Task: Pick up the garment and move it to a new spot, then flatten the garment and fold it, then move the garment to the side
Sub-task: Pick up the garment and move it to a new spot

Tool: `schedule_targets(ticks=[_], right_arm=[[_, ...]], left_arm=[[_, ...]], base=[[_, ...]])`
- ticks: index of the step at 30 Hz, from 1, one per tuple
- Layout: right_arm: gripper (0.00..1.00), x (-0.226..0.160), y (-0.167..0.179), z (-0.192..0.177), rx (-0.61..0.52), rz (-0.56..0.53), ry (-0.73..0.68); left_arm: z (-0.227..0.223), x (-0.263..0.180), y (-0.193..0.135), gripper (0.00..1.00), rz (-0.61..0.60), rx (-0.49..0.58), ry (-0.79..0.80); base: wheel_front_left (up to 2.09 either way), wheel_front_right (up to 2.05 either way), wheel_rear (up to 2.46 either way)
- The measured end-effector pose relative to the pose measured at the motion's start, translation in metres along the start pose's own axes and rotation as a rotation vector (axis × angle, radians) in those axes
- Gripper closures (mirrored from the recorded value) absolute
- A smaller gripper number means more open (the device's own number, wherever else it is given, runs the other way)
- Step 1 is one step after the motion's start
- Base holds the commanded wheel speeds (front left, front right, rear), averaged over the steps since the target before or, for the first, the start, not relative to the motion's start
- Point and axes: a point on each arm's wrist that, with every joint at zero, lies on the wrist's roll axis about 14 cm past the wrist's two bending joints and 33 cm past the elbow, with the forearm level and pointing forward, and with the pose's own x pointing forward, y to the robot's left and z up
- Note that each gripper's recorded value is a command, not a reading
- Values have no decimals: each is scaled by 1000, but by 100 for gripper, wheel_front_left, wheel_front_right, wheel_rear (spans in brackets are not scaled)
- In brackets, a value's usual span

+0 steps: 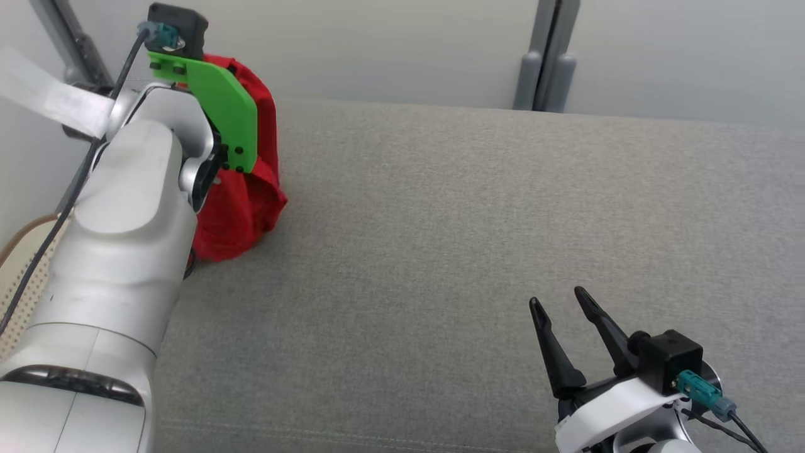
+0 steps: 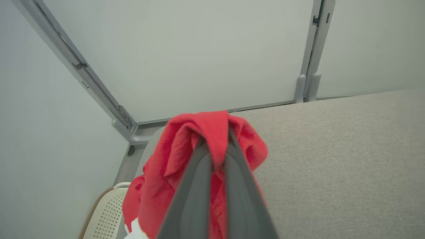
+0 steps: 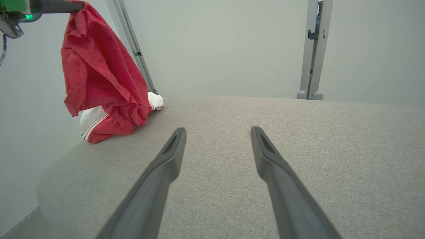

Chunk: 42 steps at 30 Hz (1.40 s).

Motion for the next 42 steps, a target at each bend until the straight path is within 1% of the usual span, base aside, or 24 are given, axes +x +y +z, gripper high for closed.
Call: schedule_targets(ticks=[11, 15, 23, 30, 35, 38, 42], right_arm=[[0, -31, -27, 28, -10, -121, -102], [0, -41, -37, 39, -24, -162, -139], [0, -64, -53, 52, -35, -241, -183], [0, -80, -62, 55, -34, -293, -203], [0, -89, -69, 56, -29, -327, -211], [0, -91, -75, 57, -32, -347, -217], [0, -92, -81, 52, -26, -365, -205]], left_arm=[[82, -6, -115, 100, -258, 105, -197], [100, -12, -157, 100, -349, 123, -245], [128, -26, -225, 100, -504, 143, -318], [153, -46, -279, 100, -645, 124, -395], [157, -58, -313, 100, -735, 119, -418], [151, -55, -325, 100, -757, 115, -401], [127, -36, -326, 100, -744, 114, -331]], base=[[0, 0, 0], [0, 0, 0], [0, 0, 0], [0, 0, 0], [0, 0, 0], [0, 0, 0], [0, 0, 0]])
